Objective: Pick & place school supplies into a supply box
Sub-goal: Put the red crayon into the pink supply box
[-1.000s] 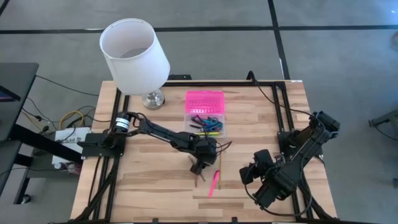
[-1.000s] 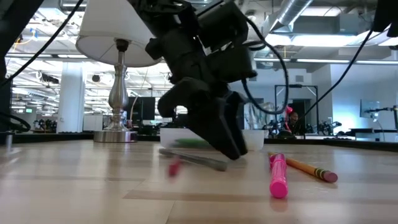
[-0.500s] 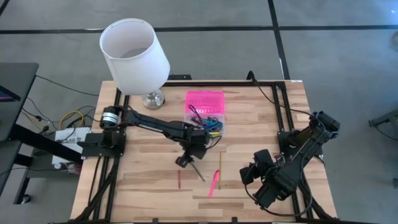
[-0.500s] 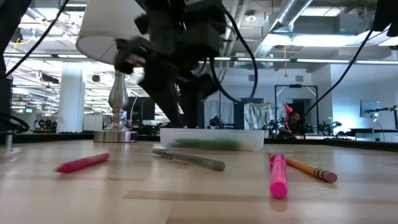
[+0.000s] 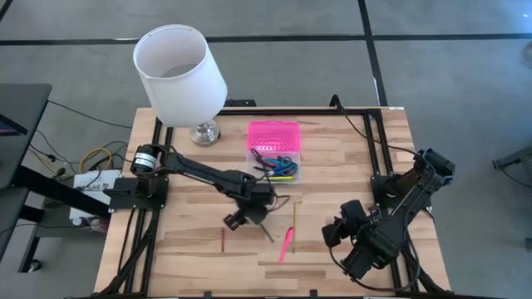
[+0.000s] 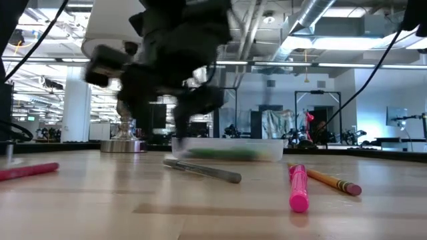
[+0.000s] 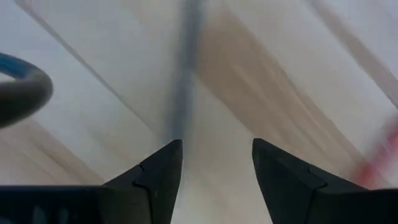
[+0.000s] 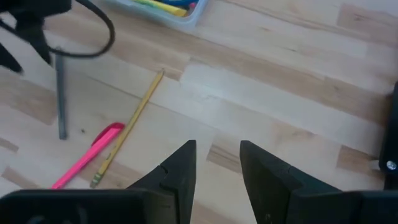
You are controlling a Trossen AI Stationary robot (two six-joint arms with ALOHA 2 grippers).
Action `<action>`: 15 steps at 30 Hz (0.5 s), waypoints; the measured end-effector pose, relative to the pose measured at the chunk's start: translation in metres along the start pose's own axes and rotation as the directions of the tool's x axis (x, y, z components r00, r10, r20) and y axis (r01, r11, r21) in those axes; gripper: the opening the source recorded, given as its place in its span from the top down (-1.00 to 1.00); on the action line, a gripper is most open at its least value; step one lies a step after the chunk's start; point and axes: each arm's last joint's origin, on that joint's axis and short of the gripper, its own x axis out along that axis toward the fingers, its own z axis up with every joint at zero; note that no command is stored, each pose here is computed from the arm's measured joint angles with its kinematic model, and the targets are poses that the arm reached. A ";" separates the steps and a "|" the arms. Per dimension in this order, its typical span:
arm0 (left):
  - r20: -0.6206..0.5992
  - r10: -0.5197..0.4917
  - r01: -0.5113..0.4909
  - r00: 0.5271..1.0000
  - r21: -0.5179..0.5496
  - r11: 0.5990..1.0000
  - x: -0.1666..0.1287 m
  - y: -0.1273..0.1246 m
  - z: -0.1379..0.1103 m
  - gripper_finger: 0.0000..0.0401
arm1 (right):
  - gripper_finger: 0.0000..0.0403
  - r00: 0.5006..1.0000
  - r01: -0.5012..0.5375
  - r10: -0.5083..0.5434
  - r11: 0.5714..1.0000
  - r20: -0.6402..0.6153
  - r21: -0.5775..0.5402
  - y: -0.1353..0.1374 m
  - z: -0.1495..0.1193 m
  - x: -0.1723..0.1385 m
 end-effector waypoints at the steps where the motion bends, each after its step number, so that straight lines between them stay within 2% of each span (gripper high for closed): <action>1: -0.051 -0.045 0.043 0.998 -0.022 0.999 0.000 -0.004 -0.006 0.05 | 0.41 1.000 -0.002 0.002 1.000 -0.002 -0.004 0.000 -0.001 -0.001; 5: -0.208 -0.204 0.188 0.957 -0.096 0.978 -0.005 -0.022 -0.020 0.05 | 0.41 1.000 -0.004 0.004 1.000 -0.002 -0.007 -0.001 -0.002 -0.001; 8: -0.254 -0.292 0.269 0.922 -0.122 0.955 -0.005 -0.036 -0.021 0.05 | 0.41 1.000 0.002 -0.002 1.000 0.001 -0.011 -0.001 -0.001 -0.001; 15: -0.250 -0.273 0.259 0.929 -0.088 0.962 -0.015 -0.067 -0.010 0.05 | 0.41 1.000 0.013 -0.012 0.999 0.012 -0.034 -0.005 -0.003 -0.003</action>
